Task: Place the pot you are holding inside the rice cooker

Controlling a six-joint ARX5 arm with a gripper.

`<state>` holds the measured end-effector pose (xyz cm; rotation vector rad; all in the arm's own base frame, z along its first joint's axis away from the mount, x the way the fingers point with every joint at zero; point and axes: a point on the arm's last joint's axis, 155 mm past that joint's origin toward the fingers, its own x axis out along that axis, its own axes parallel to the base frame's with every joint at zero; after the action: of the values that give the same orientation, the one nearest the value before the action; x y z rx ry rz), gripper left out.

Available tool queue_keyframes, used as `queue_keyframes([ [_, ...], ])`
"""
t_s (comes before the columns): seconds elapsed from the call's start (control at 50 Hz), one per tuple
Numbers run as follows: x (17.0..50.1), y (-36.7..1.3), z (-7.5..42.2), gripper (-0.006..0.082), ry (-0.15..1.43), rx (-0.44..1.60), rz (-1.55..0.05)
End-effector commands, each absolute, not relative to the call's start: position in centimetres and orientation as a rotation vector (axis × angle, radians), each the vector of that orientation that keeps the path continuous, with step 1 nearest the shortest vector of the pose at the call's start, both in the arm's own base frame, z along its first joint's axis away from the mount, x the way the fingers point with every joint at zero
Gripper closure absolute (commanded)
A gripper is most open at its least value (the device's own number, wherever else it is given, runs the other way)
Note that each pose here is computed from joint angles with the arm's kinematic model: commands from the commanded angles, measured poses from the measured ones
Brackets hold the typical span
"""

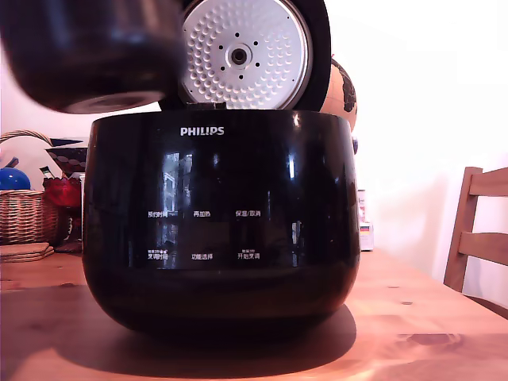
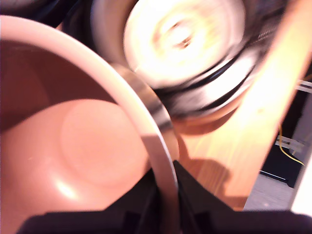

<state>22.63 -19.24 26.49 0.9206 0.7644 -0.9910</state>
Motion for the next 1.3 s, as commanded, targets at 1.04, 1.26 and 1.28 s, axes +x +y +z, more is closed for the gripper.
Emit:
queue_keyframes([
  [1.04,23.0,-29.8,21.2,0.0788,0.727,0.99,-1.271],
  [1.26,23.2,-30.2,19.5,0.0789,0.78,1.0,-1.286],
  [1.28,23.2,-30.2,19.3,0.0788,0.785,1.001,-1.288],
])
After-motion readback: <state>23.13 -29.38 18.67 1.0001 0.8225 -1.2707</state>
